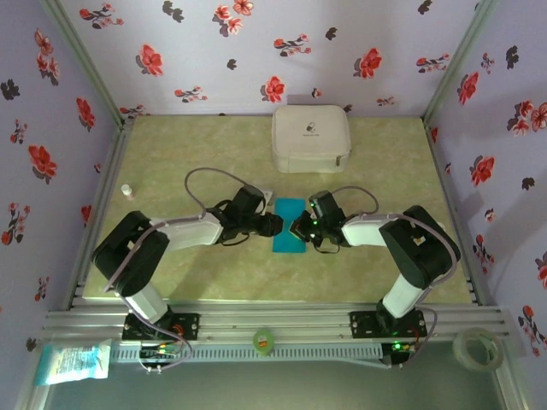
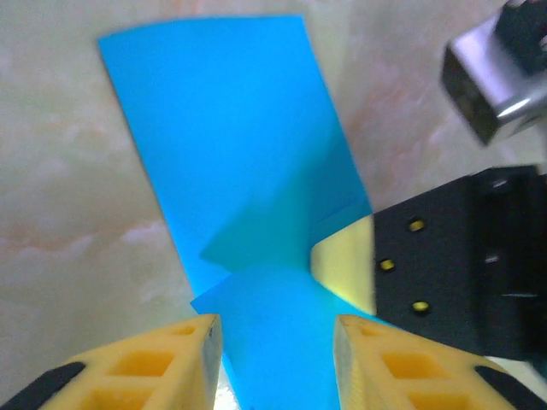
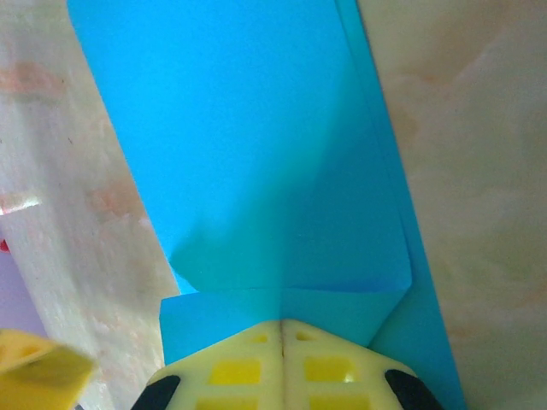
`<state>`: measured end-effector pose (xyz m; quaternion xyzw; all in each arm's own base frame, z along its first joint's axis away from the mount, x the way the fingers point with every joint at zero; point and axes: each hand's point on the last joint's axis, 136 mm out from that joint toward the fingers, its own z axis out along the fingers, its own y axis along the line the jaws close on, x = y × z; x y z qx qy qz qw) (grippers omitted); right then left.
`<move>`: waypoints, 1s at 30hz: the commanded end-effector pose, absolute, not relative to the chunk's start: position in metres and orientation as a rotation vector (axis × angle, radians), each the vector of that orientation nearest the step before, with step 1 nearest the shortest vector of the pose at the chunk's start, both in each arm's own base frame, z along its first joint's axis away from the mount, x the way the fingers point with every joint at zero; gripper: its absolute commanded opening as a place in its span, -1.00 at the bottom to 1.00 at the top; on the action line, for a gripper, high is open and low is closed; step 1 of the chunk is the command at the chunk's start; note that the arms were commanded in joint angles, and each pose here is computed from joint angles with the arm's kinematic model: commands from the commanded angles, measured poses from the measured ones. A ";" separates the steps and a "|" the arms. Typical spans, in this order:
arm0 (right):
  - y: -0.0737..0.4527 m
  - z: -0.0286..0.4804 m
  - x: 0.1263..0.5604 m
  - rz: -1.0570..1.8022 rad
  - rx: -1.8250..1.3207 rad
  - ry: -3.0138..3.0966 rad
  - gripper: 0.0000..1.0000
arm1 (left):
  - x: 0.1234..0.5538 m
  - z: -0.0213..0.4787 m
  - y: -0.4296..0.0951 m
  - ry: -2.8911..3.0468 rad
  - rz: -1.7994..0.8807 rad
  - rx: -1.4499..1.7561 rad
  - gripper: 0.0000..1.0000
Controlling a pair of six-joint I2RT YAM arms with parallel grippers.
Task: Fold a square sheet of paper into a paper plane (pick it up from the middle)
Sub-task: Fold the triangle a second time at the center of the table.
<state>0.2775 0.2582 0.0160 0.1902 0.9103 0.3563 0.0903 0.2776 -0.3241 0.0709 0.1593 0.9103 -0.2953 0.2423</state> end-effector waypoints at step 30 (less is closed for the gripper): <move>0.235 -0.009 0.264 0.895 0.666 2.781 -1.00 | 0.223 0.052 -0.359 2.745 -1.223 0.485 -0.73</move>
